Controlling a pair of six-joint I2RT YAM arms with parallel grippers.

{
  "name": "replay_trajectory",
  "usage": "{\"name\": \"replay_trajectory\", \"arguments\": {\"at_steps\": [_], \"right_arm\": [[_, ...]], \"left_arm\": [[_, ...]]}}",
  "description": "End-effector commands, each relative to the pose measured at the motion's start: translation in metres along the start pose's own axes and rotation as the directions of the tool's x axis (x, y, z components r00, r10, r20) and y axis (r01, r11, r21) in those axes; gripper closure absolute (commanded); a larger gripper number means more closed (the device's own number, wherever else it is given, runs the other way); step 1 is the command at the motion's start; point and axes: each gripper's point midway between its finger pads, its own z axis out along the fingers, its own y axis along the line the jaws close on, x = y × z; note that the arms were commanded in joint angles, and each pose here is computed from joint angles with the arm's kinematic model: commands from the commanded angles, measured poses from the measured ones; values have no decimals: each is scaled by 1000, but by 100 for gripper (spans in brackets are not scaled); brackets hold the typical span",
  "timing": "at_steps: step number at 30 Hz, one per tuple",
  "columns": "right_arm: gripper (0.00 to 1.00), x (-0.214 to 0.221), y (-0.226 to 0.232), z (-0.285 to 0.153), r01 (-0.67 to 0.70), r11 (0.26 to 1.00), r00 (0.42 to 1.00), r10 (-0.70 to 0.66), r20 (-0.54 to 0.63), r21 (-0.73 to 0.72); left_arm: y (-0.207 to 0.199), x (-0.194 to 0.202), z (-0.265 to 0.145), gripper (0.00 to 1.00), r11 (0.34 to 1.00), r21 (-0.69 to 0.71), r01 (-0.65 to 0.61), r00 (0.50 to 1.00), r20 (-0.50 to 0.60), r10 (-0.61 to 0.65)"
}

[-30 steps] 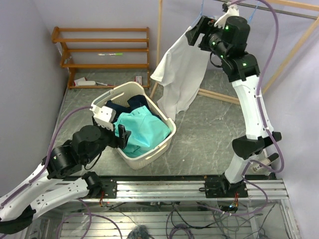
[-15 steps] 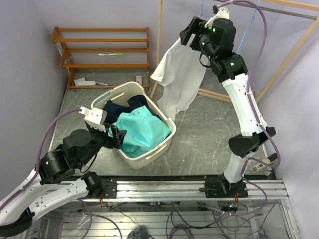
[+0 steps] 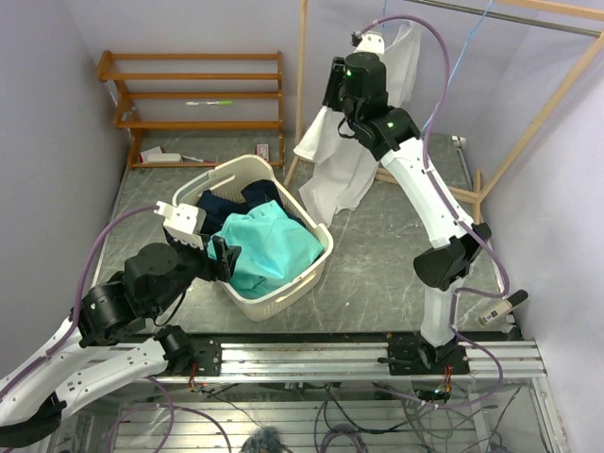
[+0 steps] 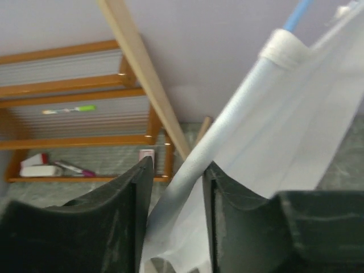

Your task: Remove the t-shirt from the hanger

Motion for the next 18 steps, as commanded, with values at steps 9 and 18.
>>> {"name": "replay_trajectory", "arguments": {"at_steps": [9,18], "right_arm": [[68,-34,-91,-59,72,965,991,-99,96,250],[64,-40,-130,-47,-5,992,994,-9,106,130]], "left_arm": [[5,0,-1,14,1000,-24,19,1000,10,-19],[5,3,3,14,999,-33,12,1000,-5,-12]]}}
